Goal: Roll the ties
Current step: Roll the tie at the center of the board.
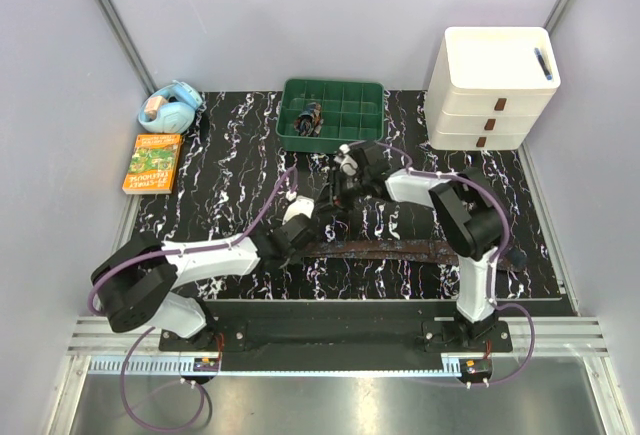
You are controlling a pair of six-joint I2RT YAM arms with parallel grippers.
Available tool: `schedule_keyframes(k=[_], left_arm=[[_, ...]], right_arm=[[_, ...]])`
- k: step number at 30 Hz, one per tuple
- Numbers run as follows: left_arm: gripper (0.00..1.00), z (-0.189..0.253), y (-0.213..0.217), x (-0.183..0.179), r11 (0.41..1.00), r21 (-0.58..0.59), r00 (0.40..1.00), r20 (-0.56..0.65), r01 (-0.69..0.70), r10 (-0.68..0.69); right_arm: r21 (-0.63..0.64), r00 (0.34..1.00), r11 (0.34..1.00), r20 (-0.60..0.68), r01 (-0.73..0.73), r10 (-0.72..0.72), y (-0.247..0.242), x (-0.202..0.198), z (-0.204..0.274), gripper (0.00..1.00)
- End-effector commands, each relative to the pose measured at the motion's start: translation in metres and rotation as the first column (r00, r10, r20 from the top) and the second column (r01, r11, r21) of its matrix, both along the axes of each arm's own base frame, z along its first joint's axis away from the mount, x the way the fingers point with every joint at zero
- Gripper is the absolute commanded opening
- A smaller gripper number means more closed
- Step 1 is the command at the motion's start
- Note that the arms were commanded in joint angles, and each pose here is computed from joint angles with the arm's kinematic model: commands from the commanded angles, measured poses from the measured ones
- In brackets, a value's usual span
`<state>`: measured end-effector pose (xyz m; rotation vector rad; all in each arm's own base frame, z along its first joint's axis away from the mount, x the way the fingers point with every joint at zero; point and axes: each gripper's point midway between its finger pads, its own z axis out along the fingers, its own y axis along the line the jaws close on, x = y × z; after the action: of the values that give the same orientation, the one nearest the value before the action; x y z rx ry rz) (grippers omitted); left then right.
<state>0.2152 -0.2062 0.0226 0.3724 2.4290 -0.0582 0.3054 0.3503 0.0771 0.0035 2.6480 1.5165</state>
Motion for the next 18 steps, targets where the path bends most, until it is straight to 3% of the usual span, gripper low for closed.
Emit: schedule_keyframes(k=[1, 10, 18], left_arm=[[0.13, 0.001, -0.009, -0.004, 0.997, -0.072, 1.000, -0.008, -0.002, 0.001], [0.16, -0.001, -0.007, -0.004, 0.997, -0.079, 1.000, 0.002, -0.017, 0.018], [0.17, -0.002, -0.003, -0.003, 0.996, -0.079, 0.999, 0.009, -0.032, 0.033]], right_arm=[[-0.003, 0.989, 0.989, -0.009, -0.146, 0.146, 0.028, -0.027, 0.000, 0.36], [-0.043, 0.981, 0.980, -0.039, -0.192, 0.190, 0.048, -0.047, -0.018, 0.36], [-0.126, 0.991, 0.983, -0.032, -0.134, 0.131, 0.033, -0.053, -0.027, 0.36]])
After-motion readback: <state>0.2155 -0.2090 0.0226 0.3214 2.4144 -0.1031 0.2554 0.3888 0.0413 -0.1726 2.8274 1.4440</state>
